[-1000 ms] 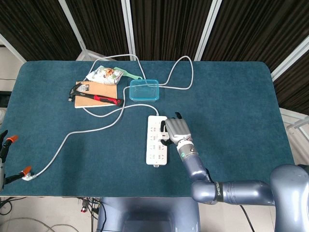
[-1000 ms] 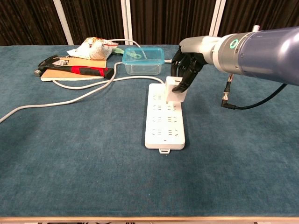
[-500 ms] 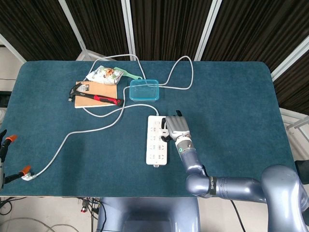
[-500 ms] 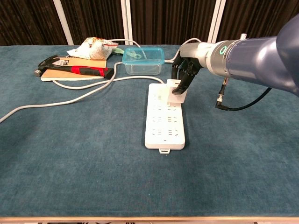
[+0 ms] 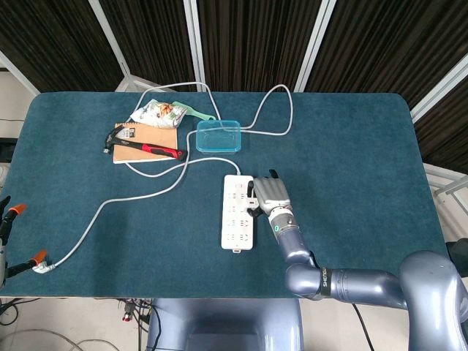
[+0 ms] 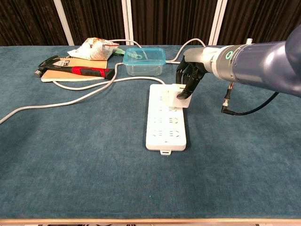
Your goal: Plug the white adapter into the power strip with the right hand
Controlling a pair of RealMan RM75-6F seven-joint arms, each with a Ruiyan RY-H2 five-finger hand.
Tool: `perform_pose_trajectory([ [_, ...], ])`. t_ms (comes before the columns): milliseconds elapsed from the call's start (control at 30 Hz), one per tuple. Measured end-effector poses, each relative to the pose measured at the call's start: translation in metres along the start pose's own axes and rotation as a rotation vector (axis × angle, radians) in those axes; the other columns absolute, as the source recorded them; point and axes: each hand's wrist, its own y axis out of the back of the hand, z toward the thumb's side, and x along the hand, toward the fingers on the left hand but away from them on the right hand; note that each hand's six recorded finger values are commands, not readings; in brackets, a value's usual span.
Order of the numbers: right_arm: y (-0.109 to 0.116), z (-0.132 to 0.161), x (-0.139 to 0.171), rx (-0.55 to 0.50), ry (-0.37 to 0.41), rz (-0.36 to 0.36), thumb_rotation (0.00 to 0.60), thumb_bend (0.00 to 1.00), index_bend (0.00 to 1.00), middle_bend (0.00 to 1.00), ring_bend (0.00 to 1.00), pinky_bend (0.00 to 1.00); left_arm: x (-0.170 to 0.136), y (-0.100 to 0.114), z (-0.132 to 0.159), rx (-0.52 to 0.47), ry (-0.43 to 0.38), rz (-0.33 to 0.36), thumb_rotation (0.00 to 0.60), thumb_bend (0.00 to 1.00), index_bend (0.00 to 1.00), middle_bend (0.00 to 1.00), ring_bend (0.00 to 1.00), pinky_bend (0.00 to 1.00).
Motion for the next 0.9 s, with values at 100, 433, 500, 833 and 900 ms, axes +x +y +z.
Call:
perform_pose_trajectory([
  [100, -0.0018, 0.0001, 0.0006, -0.007, -0.002, 0.006, 0.600, 0.51, 0.63, 0.55, 0.31, 0.04, -0.0002, 0.0000, 0.0003, -0.002, -0.001, -0.001, 0.600, 0.07, 0.17, 0.00, 0.00, 0.00],
  [433, -0.0048, 0.0012, -0.0001, -0.015, -0.003, 0.011, 0.600, 0.51, 0.63, 0.55, 0.31, 0.04, 0.0004, 0.0008, -0.0008, -0.006, 0.004, 0.003, 0.600, 0.06, 0.17, 0.00, 0.00, 0.00],
  [500, -0.0048, 0.0012, -0.0003, -0.019, -0.002, 0.011, 0.600, 0.51, 0.63, 0.55, 0.31, 0.04, 0.0004, 0.0011, -0.0010, -0.007, 0.006, 0.004, 0.600, 0.06, 0.17, 0.00, 0.00, 0.00],
  [833, -0.0046, 0.0001, -0.0020, -0.012, -0.001, 0.010, 0.600, 0.51, 0.64, 0.55, 0.31, 0.04, 0.0005, 0.0001, -0.0009, -0.003, 0.008, 0.000, 0.600, 0.07, 0.17, 0.00, 0.00, 0.00],
  [900, -0.0046, -0.0002, -0.0021, -0.009, -0.001, 0.011, 0.600, 0.51, 0.64, 0.55, 0.31, 0.04, 0.0005, 0.0003, -0.0008, -0.003, 0.008, 0.001, 0.600, 0.07, 0.17, 0.00, 0.00, 0.00],
])
